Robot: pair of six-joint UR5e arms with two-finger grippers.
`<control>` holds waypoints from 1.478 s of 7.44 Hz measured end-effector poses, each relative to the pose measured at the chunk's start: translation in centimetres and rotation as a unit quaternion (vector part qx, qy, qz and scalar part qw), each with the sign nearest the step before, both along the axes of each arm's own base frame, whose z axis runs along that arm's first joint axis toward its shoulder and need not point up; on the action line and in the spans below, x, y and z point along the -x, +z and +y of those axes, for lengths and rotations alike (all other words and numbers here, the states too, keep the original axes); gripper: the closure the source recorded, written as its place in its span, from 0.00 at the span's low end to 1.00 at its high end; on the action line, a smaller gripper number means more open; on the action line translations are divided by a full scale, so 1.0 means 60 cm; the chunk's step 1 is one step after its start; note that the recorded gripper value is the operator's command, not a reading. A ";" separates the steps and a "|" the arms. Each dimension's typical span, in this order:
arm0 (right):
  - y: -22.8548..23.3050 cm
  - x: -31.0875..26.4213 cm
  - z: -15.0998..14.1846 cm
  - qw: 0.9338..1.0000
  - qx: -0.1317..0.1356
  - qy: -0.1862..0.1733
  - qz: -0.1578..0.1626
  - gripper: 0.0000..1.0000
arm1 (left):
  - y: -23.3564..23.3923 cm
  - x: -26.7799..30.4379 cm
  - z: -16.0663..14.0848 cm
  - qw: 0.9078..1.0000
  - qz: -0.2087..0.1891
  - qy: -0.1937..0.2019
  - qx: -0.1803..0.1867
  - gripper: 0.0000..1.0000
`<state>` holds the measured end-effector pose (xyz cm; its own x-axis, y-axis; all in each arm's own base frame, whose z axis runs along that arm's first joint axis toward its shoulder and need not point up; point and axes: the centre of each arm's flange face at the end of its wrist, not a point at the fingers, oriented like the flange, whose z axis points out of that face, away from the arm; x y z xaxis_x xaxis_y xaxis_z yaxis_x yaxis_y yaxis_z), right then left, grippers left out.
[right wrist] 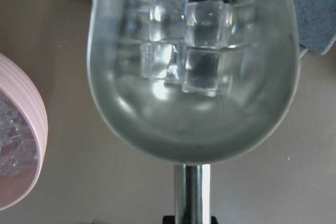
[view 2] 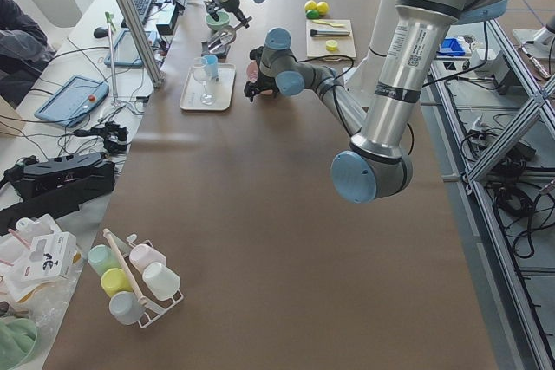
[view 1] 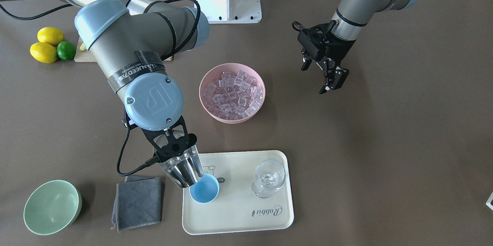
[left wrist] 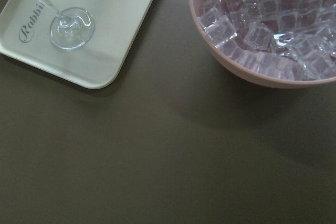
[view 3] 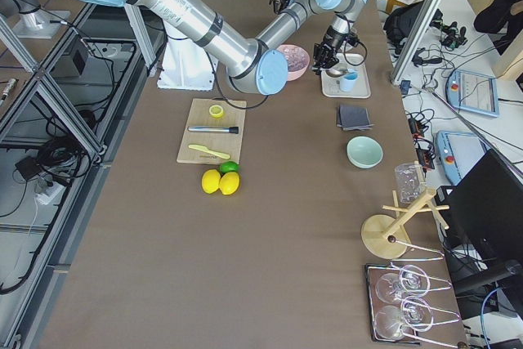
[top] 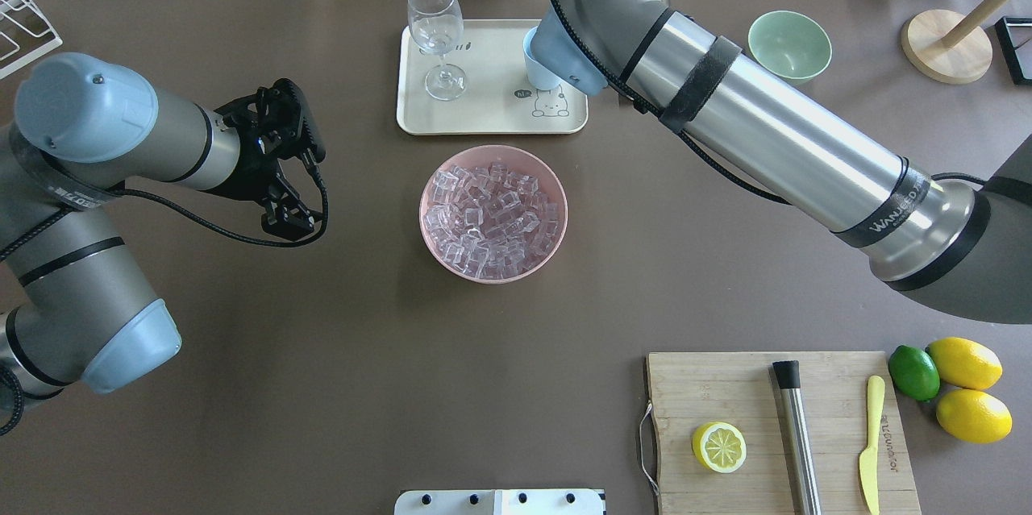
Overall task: Put ice in cup with scoop
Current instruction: 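Tip the scoop to pour ice into the cup while the left arm retracts, then carry the empty scoop back toward its spot near the lemons with the right gripper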
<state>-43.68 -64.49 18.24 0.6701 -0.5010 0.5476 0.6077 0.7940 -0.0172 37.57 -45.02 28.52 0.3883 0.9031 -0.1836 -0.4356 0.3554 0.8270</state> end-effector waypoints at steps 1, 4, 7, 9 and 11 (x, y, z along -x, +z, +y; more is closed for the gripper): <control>-0.002 0.002 -0.002 1.000 0.016 -0.008 0.008 1.00 | 0.005 0.003 -0.005 1.000 -0.017 -0.015 0.000 0.02; -0.024 0.004 -0.005 0.998 0.042 -0.038 0.024 1.00 | 0.027 0.020 -0.024 0.997 -0.060 -0.043 0.016 0.02; -0.050 0.016 -0.021 0.997 0.046 -0.052 0.031 1.00 | 0.089 0.063 -0.050 0.993 -0.089 -0.053 0.064 0.02; -0.059 0.023 -0.033 0.996 0.051 -0.058 0.036 1.00 | 0.155 0.150 -0.099 0.986 -0.090 -0.075 0.121 0.02; -0.060 0.024 -0.038 0.996 0.053 -0.060 0.039 1.00 | 0.258 0.297 -0.132 0.968 -0.100 -0.132 0.187 0.02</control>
<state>-45.13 -66.76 14.66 0.6508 -0.5229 0.5504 0.6923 0.7064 -0.1475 19.73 -52.94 44.02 0.6582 0.6527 -0.3751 -0.4270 0.7341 0.5280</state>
